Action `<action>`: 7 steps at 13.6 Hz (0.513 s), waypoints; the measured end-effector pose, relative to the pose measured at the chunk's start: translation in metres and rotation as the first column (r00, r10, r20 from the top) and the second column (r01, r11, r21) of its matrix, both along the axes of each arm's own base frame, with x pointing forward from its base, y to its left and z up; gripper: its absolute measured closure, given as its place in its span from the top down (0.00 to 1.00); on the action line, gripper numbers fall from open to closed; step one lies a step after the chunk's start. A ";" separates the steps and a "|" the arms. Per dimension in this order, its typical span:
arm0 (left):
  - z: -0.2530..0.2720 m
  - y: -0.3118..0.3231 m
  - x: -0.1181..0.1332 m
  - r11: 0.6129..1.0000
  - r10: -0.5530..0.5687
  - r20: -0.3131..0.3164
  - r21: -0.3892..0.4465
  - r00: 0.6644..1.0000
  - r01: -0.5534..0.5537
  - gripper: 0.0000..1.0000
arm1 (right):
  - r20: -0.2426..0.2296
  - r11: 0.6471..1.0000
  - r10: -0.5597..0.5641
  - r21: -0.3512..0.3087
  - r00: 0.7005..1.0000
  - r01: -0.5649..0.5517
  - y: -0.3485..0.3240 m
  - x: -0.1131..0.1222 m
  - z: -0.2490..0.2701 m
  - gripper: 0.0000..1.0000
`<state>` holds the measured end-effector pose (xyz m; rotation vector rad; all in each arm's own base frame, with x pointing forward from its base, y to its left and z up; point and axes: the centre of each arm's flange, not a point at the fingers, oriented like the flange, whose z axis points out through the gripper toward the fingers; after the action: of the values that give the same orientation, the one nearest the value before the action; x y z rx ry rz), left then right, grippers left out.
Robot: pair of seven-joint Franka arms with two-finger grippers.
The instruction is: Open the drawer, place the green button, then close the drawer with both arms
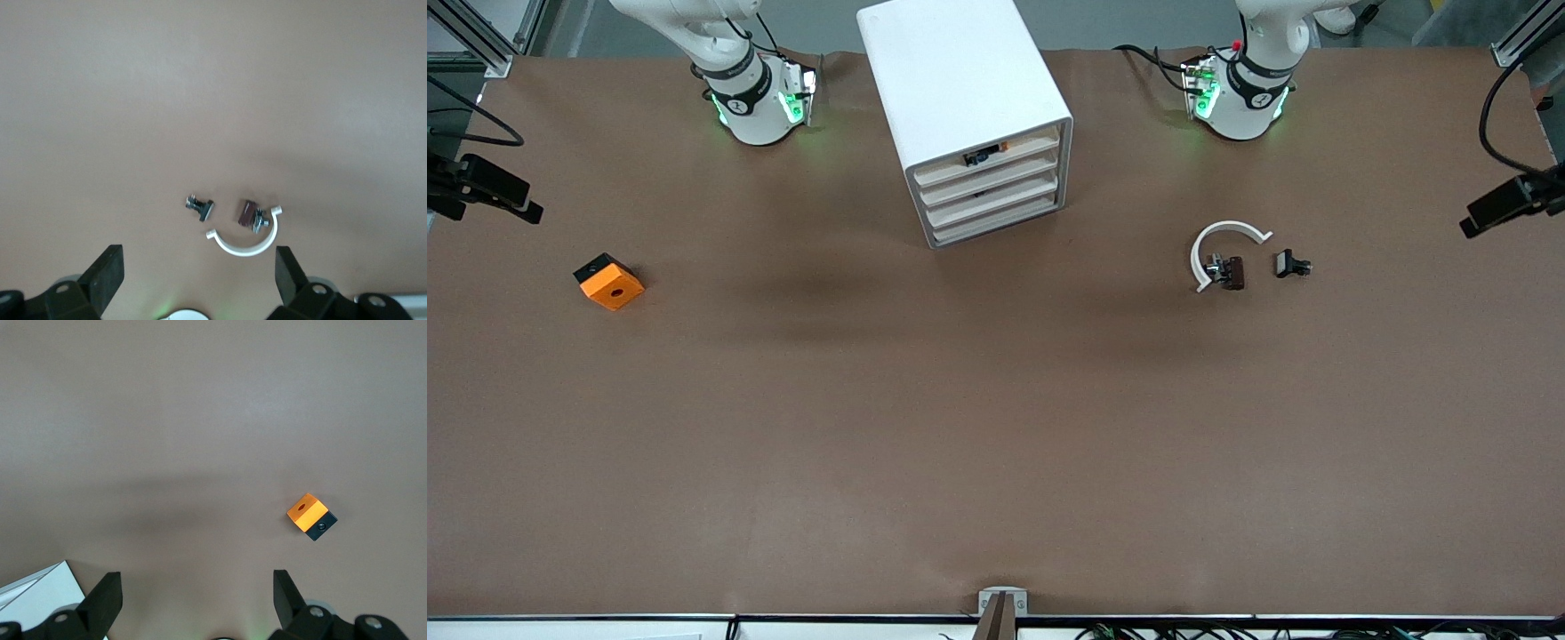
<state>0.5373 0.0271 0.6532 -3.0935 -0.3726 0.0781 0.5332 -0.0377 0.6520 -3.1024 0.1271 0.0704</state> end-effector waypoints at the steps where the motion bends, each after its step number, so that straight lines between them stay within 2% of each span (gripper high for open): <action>1: -0.001 -0.004 -0.010 1.000 -0.014 -0.008 -0.010 1.000 0.014 1.00 | 0.000 1.000 0.000 -0.004 1.000 0.000 0.000 0.000 0.000 1.00; 4: -0.006 -0.046 -0.033 0.996 -0.093 -0.027 -0.008 0.995 0.093 1.00 | -0.001 1.000 0.000 -0.010 1.000 0.000 -0.001 0.000 0.000 1.00; 7: -0.013 -0.075 -0.043 0.988 -0.152 -0.033 -0.006 0.988 0.152 1.00 | -0.001 1.000 0.000 -0.011 1.000 0.000 -0.001 0.000 0.000 1.00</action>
<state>0.4946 -0.0481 0.6404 -3.1073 -0.1351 0.1273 0.5331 -0.0388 0.6520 -3.1133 0.1281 0.0712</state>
